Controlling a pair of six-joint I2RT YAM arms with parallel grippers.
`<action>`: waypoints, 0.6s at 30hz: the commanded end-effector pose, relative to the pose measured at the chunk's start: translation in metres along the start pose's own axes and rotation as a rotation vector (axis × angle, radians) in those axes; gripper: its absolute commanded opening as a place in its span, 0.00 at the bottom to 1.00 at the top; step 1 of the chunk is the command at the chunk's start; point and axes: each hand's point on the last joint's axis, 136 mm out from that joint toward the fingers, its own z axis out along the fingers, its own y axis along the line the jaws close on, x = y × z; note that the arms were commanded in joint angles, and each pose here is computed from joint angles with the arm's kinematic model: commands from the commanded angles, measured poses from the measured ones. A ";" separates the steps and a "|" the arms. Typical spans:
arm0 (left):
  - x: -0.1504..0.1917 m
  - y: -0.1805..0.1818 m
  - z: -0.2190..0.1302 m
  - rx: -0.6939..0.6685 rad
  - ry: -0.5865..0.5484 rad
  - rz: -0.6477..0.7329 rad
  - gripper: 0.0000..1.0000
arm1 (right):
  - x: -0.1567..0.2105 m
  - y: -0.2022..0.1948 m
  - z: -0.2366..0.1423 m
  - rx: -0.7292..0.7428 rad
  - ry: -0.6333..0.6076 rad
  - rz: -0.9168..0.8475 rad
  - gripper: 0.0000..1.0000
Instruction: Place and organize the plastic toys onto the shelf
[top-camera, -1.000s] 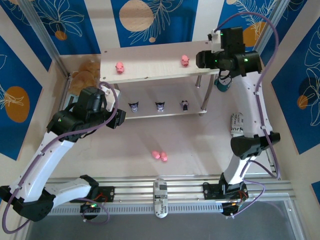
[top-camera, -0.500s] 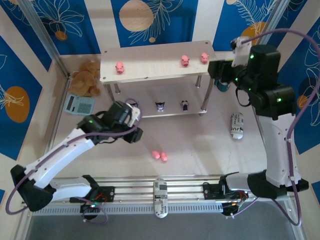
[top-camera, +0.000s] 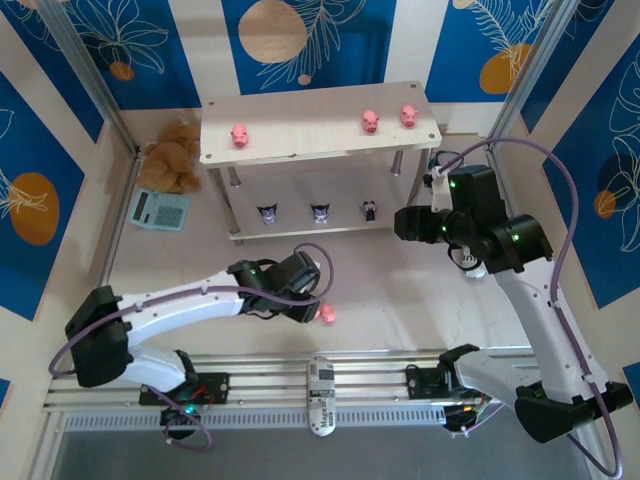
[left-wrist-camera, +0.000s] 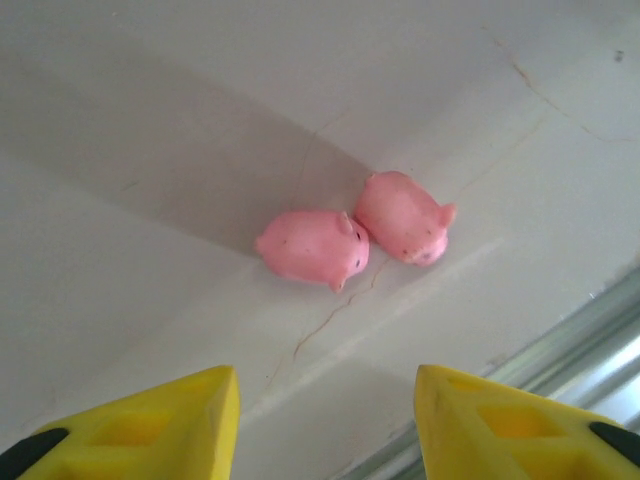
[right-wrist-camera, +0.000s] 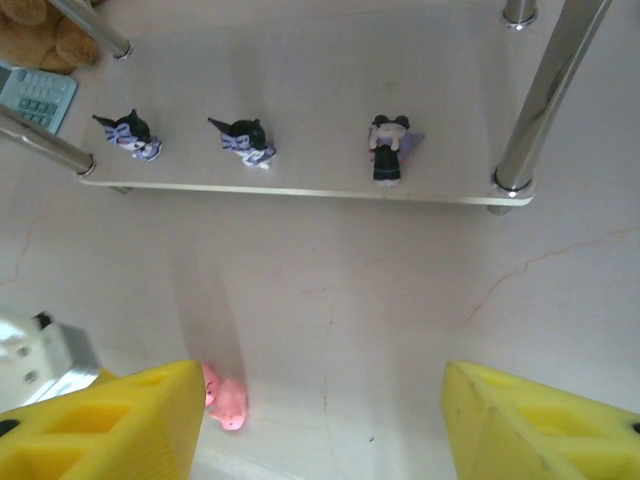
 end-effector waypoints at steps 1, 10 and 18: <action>-0.004 0.002 0.017 -0.023 -0.028 -0.100 0.50 | 0.005 0.009 -0.005 -0.051 -0.009 0.012 0.65; 0.010 0.001 0.050 -0.055 0.068 -0.186 0.40 | 0.005 0.012 -0.004 -0.082 -0.035 -0.024 0.65; 0.018 -0.005 0.070 -0.051 0.145 -0.172 0.34 | 0.007 0.006 0.000 -0.100 -0.053 -0.010 0.65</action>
